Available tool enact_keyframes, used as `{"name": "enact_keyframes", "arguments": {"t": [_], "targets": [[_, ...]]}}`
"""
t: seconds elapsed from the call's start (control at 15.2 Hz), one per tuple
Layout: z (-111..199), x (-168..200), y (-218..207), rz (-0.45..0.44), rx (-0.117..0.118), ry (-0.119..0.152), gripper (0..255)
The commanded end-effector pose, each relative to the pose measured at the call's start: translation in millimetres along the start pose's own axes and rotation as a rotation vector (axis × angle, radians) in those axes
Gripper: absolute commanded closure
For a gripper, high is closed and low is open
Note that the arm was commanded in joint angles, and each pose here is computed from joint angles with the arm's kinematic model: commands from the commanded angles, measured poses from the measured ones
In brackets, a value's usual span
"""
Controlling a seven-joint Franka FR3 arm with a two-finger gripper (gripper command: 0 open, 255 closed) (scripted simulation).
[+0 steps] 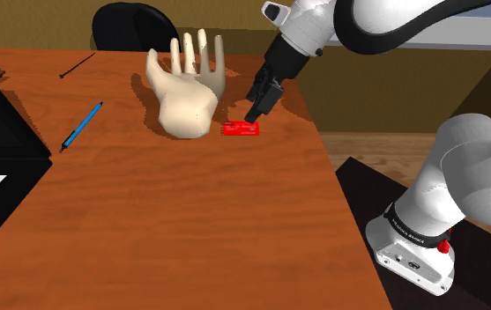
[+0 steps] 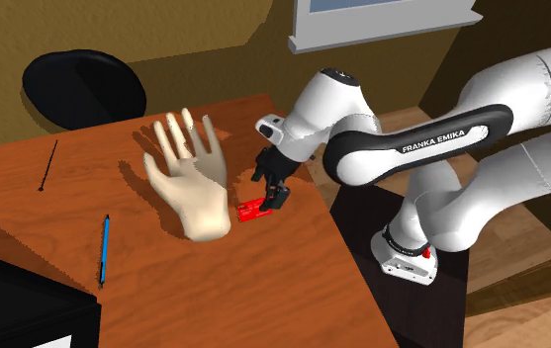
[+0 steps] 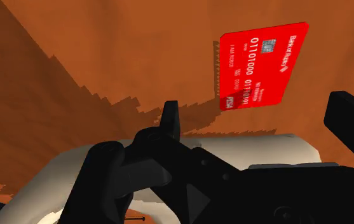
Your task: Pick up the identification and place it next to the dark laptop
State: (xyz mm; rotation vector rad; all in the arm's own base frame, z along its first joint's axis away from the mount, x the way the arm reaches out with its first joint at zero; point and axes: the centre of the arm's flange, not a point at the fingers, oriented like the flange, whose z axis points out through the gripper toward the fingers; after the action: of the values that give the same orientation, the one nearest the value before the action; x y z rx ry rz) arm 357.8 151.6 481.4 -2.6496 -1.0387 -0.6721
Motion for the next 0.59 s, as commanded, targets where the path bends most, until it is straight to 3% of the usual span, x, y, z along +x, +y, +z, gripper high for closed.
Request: {"name": "enact_keyframes", "arguments": {"t": [0.0,0.53], "targets": [[15,12,-13,-0.074,0.002,0.065,0],[57,16,-14,-0.081,0.003,0.071,0]]}}
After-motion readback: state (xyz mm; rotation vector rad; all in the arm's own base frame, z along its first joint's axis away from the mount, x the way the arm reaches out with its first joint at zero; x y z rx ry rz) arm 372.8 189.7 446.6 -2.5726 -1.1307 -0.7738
